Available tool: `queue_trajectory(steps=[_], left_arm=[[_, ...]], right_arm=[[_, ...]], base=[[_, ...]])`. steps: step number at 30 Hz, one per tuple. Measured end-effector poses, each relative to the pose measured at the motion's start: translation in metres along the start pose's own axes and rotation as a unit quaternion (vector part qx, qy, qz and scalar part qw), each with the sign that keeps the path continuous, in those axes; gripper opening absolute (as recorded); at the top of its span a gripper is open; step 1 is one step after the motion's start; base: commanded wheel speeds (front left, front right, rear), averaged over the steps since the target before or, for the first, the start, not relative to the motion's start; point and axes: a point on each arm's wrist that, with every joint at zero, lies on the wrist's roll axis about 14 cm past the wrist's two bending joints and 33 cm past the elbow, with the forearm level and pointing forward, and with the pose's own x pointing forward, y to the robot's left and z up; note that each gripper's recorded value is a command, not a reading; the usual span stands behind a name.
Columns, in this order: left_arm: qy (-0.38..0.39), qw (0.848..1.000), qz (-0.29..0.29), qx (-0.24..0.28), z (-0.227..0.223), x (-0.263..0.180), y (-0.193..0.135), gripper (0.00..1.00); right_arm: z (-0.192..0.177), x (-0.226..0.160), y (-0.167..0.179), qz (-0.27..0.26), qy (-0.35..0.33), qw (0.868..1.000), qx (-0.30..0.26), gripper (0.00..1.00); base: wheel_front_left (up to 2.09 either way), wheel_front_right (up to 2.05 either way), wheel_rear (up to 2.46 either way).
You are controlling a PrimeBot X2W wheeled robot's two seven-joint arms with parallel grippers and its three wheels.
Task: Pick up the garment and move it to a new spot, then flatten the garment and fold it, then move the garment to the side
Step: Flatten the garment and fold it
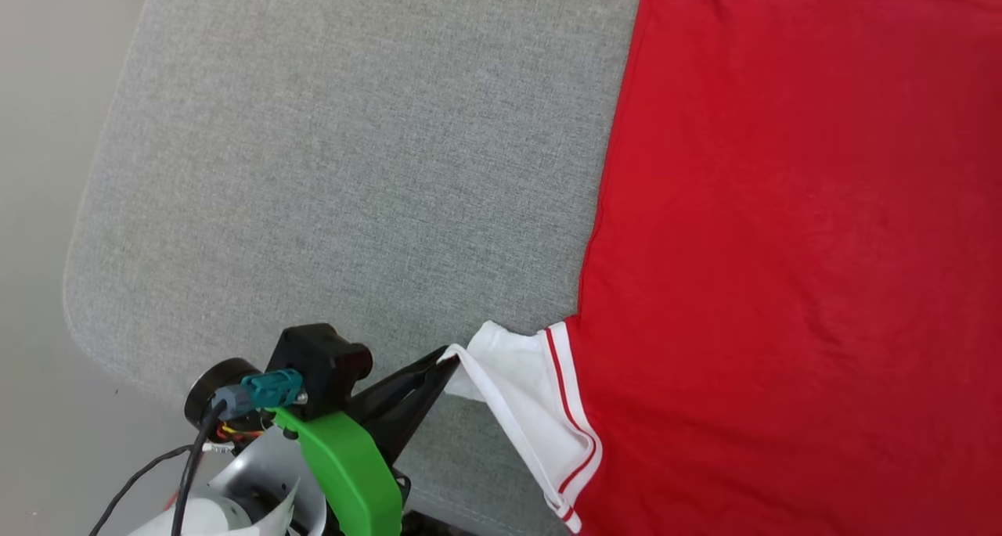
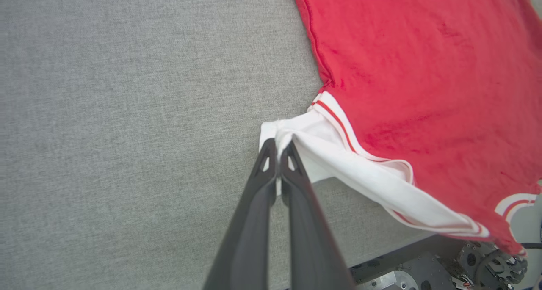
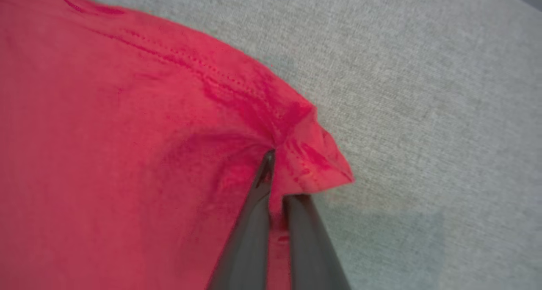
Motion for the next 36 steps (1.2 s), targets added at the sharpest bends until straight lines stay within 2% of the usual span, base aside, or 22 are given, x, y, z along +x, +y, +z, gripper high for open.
queue_trajectory(steps=[10, 16, 29, 36], left_arm=[[-0.040, 0.999, -0.010, -0.004, 0.013, -0.011, -0.008, 0.00], [-0.071, 0.997, -0.017, -0.010, 0.020, -0.020, -0.015, 0.00], [-0.133, 0.990, -0.041, -0.006, 0.029, -0.035, -0.037, 0.00], [-0.192, 0.980, -0.054, -0.012, 0.051, -0.041, -0.048, 0.00]], right_arm=[[-0.049, -0.032, -0.017, -0.026, 0.013, 0.999, 0.023, 0.00], [-0.095, -0.058, -0.024, -0.045, 0.022, 0.998, 0.026, 0.00], [-0.187, -0.131, -0.038, -0.076, 0.005, 0.992, 0.104, 0.00], [-0.231, -0.159, -0.022, -0.073, 0.009, 0.988, 0.139, 0.00]], base=[[0.00, 0.00, 0.00], [0.00, 0.00, 0.00], [0.00, 0.00, 0.00], [0.00, 0.00, 0.00]])
